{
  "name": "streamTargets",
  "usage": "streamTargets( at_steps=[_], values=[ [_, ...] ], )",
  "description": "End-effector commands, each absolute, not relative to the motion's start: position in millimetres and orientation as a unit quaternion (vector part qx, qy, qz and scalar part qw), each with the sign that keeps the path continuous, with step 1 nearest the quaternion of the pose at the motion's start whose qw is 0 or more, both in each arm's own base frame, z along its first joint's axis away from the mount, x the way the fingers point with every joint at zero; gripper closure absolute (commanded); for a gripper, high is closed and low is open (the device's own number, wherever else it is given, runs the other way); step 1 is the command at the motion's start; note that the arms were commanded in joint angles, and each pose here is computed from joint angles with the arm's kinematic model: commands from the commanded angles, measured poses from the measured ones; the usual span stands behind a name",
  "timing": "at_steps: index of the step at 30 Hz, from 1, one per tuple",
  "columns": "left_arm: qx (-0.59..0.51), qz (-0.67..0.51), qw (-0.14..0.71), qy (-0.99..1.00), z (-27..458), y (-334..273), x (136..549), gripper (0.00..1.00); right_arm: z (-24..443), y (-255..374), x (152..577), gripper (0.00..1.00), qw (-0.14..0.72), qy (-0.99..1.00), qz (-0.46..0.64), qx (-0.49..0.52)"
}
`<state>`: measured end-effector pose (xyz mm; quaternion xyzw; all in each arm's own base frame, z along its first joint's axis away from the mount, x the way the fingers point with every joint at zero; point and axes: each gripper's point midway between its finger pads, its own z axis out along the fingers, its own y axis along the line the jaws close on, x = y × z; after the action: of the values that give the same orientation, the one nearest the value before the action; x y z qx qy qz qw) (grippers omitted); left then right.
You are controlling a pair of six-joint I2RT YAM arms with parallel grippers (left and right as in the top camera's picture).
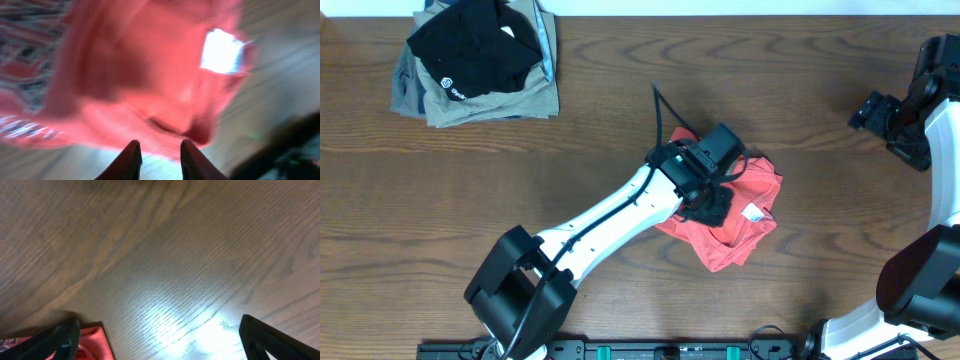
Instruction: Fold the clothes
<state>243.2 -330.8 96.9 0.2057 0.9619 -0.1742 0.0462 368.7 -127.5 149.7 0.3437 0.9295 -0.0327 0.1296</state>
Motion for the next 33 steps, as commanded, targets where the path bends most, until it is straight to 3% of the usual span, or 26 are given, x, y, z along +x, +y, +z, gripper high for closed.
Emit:
streamTargets(
  at_steps=[1,11,18,33],
  values=[
    [0.205,-0.126,0.056,0.969,85.7,-313.3,252.7,0.71,153.2,-127.7,370.5,0.01,0.134,0.931,-0.036,0.336],
    [0.201,-0.130,0.028,0.970,42.4,-322.2,250.0,0.73,153.2,-127.7,370.5,0.01,0.135,0.931,-0.036,0.337],
    [0.204,-0.193,-0.081,0.956,15.7,-342.5,212.7,0.94,153.2,-127.7,370.5,0.01,0.135,0.931,-0.036,0.337],
    [0.259,-0.234,-0.037,0.936,47.6,-382.7,189.0,0.94,153.2,-127.7,370.5,0.01,0.135,0.931,-0.036,0.337]
  ],
)
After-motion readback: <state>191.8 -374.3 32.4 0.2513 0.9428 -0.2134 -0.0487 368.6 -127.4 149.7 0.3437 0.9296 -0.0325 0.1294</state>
